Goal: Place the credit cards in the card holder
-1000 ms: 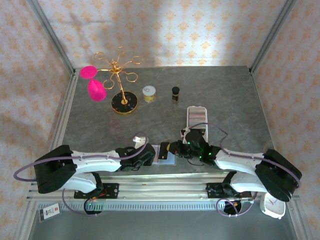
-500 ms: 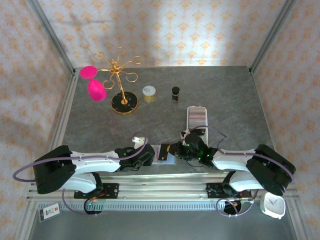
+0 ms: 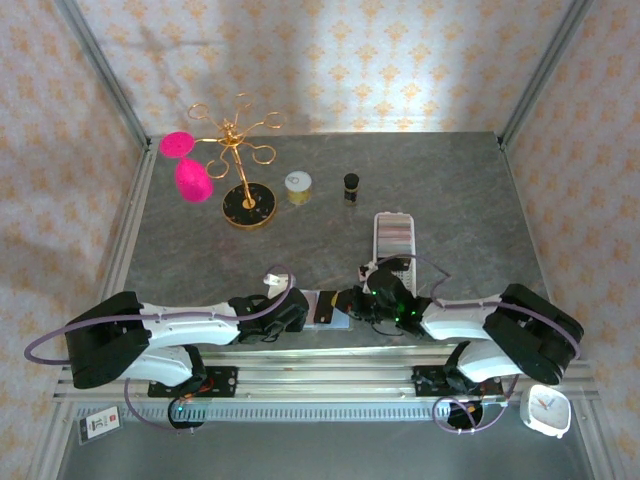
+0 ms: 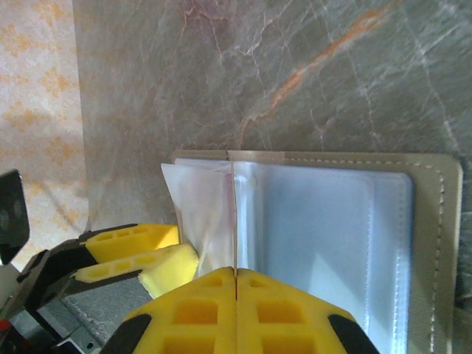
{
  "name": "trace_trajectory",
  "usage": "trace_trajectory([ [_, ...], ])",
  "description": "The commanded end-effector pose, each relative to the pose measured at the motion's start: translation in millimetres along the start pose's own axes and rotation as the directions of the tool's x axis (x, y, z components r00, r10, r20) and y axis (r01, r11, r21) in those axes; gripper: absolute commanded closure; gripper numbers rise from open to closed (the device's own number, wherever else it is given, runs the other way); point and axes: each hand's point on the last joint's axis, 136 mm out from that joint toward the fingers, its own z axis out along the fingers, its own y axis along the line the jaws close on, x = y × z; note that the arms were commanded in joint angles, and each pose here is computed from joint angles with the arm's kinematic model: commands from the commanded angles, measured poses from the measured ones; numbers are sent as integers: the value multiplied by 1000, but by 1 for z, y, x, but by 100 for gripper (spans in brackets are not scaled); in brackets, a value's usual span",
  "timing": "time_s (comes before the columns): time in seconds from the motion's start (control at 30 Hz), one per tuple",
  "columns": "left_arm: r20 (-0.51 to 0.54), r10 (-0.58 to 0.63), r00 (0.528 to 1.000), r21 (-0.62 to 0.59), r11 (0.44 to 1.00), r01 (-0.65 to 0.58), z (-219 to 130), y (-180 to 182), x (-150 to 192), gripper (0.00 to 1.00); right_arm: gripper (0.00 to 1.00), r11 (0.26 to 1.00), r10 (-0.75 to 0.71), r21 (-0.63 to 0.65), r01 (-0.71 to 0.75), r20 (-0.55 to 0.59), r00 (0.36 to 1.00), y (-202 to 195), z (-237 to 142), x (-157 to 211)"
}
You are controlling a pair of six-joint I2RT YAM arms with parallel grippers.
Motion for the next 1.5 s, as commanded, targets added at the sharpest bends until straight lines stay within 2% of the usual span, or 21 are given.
trace_trajectory([
  [0.0, -53, 21, 998, -55, 998, -24, 4, 20, 19, 66, 100, 1000, -4, -15, 3, -22, 1000, 1, 3, 7],
  [0.33, -54, -6, 999, -29, 1000, 5, 5, 19, 22, 65, 100, 1000, 6, 5, -6, -52, 999, -7, 4, 16],
  [0.47, -45, -24, 999, -19, 1000, 24, 5, 19, 22, 62, 100, 1000, 0, 3, 0, -64, 998, -5, 8, 17],
  [0.73, -15, -101, 995, 21, 995, 101, 10, 20, 23, 60, 100, 1000, -9, -9, 8, -87, 996, 1, 15, 20],
  [1.47, -54, -137, 989, 168, 975, 144, 7, 0, 30, 59, 100, 999, 18, -38, -20, -48, 999, 25, 35, 7],
])
